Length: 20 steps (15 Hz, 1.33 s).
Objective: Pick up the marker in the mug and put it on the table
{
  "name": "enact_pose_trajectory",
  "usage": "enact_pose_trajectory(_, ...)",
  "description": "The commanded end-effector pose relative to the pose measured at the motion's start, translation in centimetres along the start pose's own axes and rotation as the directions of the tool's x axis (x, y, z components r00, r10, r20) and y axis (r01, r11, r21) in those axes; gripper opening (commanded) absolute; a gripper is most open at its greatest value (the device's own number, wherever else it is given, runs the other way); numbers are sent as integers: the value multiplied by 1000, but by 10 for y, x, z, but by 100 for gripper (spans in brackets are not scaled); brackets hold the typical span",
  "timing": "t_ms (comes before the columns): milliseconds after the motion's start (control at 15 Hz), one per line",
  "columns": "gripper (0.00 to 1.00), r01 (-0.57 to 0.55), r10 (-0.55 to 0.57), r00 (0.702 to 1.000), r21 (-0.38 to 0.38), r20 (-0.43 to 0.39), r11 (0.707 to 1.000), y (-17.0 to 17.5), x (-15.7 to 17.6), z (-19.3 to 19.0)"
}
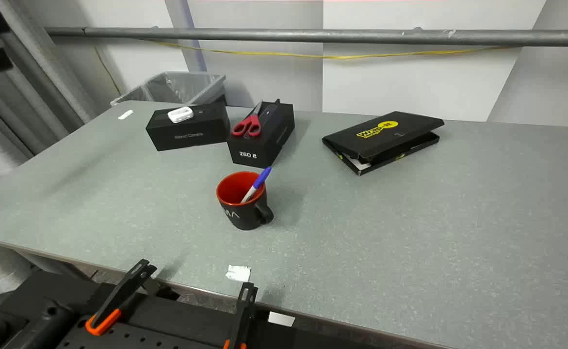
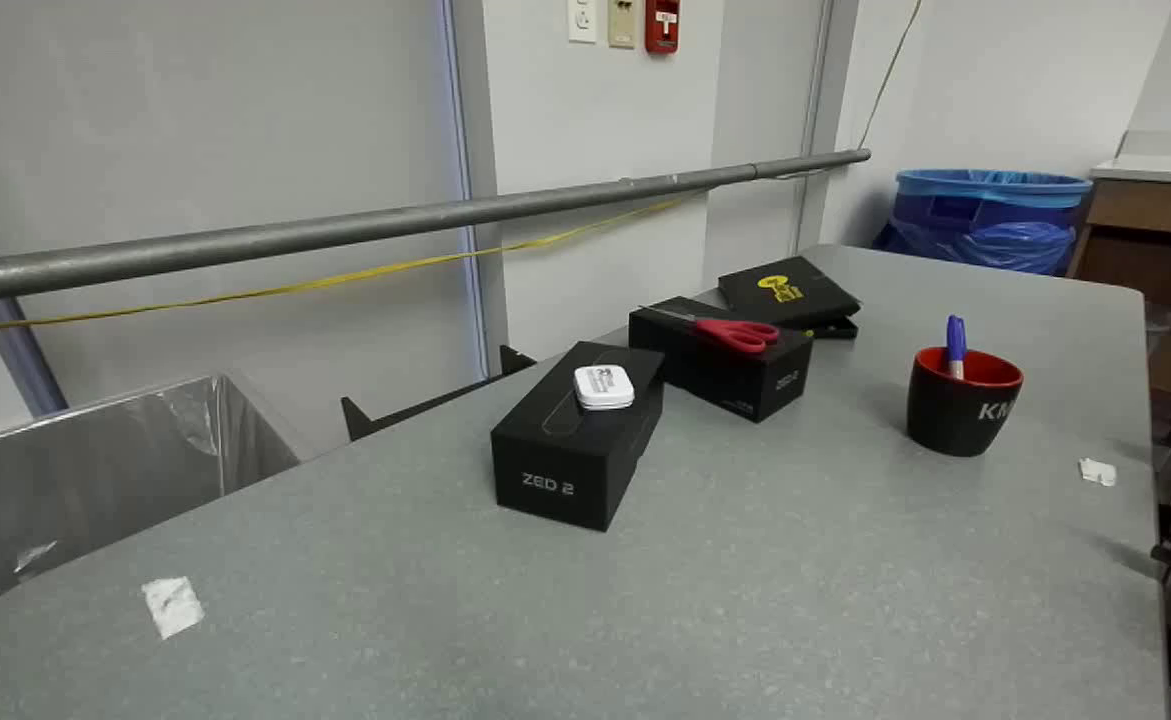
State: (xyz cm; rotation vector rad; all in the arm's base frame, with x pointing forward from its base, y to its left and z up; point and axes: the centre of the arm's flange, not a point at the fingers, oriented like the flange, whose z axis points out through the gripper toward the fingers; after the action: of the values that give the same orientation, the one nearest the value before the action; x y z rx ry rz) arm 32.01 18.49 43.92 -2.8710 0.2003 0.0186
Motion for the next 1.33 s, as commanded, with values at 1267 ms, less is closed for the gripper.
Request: enact_pose_trajectory(1267,100,-463,427,872,-119,-237,878,213,32,0)
